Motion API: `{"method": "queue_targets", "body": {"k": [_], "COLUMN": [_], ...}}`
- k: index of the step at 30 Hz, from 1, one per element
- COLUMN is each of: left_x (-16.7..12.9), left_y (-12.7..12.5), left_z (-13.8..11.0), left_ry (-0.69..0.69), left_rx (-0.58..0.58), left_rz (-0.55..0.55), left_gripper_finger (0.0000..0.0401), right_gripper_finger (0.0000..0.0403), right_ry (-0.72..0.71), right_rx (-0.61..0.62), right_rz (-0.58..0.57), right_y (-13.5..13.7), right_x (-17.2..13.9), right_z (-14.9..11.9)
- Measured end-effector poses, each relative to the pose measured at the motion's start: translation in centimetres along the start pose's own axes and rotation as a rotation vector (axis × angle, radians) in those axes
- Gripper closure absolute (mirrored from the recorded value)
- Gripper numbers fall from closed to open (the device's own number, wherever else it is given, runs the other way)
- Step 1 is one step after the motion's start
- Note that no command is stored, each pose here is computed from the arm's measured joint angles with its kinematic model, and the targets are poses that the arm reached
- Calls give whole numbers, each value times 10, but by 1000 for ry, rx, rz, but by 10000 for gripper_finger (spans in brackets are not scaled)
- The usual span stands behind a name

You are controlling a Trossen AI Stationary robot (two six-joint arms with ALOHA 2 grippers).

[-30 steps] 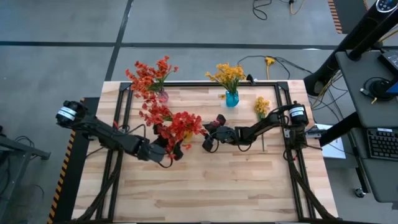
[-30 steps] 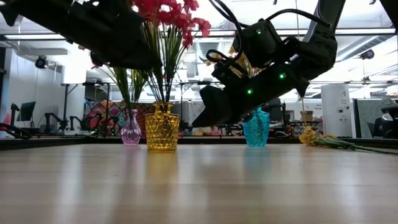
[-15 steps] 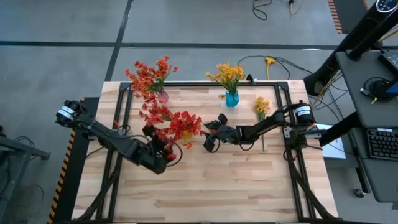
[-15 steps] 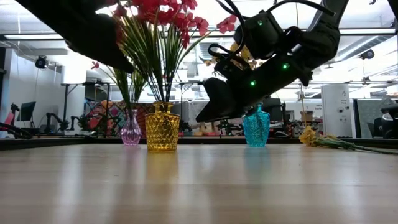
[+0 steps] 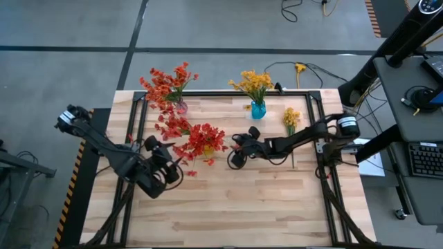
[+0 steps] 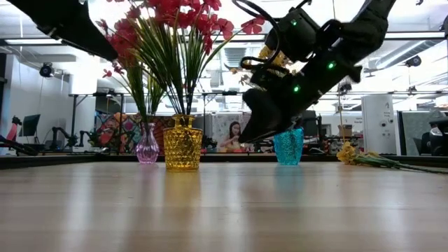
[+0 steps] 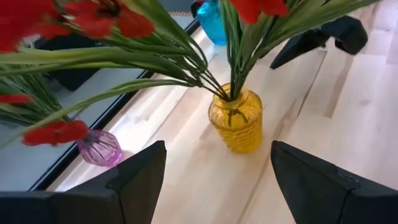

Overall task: Sort flowers into vase by color
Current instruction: Put the yellow flower into the blue vase

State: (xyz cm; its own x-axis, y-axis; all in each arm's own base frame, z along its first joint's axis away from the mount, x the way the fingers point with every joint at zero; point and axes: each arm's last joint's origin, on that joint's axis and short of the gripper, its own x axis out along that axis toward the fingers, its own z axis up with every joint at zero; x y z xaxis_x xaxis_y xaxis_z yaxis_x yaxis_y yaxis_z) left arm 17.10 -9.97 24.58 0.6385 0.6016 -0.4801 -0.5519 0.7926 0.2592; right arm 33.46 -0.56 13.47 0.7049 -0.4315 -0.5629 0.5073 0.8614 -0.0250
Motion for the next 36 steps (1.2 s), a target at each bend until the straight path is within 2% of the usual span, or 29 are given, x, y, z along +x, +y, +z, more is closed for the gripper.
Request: {"method": "queue_targets", "body": {"k": [10,20,23,27,31,36], "left_x": [-23,-50,-52,-51,-52,-51], "left_y": [22,35,36,37,38,42], "left_z": [2,6,5,3,3,2], "left_ry": [-39,-255,-301,-288,-282,-277], "left_rx": [60,123,131,161,164,188], "left_rz": [-87,-116,-86,-88,-94,-84], "left_gripper_finger": [129,129,129,129,129,129], "right_gripper_finger": [239,239,239,233,206,163], "right_ry": [212,428,472,513,550,578], "right_rx": [162,345,378,414,464,501], "right_rz": [-102,-413,-482,-548,-553,-617], "right_y": [-21,-65,-76,-86,-93,-108], "right_x": [-49,-95,-102,-104,-100,-97], "right_z": [12,5,3,-1,-2,-2]}}
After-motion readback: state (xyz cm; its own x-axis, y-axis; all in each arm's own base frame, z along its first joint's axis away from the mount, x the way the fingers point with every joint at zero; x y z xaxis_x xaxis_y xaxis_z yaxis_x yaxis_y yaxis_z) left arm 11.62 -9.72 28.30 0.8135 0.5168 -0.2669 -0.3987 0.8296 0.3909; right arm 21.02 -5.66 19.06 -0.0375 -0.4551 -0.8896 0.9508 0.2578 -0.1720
